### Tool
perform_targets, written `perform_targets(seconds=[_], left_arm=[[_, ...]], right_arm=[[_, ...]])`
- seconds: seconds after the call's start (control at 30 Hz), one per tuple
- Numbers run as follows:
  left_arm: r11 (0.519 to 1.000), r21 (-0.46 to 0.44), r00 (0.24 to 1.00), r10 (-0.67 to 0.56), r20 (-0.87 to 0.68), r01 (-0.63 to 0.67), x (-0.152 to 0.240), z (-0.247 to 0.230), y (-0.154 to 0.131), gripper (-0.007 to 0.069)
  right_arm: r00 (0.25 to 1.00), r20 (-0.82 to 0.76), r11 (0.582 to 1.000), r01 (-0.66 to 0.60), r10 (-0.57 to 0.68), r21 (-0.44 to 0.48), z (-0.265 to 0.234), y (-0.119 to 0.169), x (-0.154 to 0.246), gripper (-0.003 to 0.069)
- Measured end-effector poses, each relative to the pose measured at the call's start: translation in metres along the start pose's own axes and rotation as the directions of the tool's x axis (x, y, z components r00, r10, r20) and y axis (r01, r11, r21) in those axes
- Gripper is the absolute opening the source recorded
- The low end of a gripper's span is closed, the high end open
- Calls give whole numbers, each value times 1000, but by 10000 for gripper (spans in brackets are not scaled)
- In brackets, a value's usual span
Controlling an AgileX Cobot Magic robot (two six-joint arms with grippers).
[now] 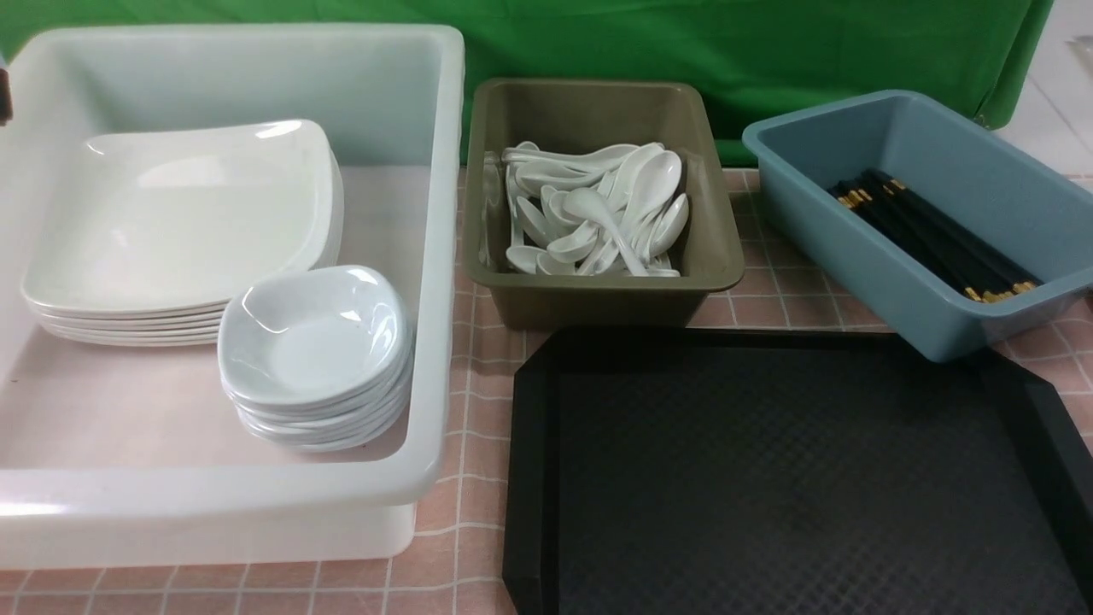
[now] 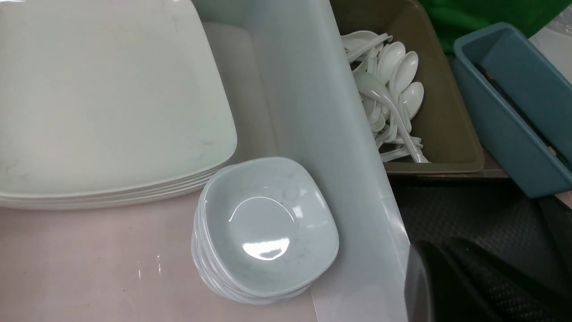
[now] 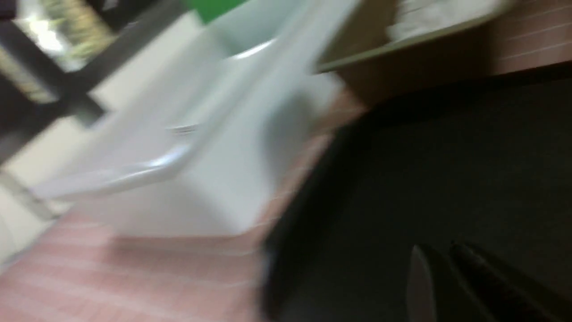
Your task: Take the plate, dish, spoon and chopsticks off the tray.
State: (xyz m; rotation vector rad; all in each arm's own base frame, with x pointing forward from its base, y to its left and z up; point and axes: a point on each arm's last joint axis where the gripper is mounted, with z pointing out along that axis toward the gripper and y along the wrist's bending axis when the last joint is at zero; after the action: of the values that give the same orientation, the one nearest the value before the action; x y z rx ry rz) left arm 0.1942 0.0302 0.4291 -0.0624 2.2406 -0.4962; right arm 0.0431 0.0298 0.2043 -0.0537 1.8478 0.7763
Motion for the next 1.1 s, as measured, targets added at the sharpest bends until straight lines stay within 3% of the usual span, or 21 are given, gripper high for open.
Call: perform_targets(seconds=[0.07, 0.17, 0.47, 0.73, 0.97, 1.1], left_arm=[[1000, -3, 1000, 28, -2, -28, 0, 0, 0, -3], [998, -14, 998, 61, -7, -61, 1, 0, 1, -3], [1000, -7, 999, 30, 29, -30, -1, 3, 3, -3], [999, 43, 1000, 19, -11, -18, 15, 36, 1, -3], [972, 155, 967, 199, -160, -175, 30, 72, -35, -3], [951, 174, 933, 289, -215, -254, 40, 81, -53, -3]], right_arm=[[1000, 26, 991, 2, -5, 134, 4, -14, 9, 111], [995, 96, 969, 3, -28, 246, 4, -22, 7, 118], [984, 160, 903, 0, -76, 430, 0, -33, 3, 132], [982, 164, 885, 12, -99, 465, -1, -35, 2, 146], [981, 163, 885, 13, -100, 465, -1, -35, 2, 162], [986, 132, 878, 28, -103, 479, -2, -36, 3, 168]])
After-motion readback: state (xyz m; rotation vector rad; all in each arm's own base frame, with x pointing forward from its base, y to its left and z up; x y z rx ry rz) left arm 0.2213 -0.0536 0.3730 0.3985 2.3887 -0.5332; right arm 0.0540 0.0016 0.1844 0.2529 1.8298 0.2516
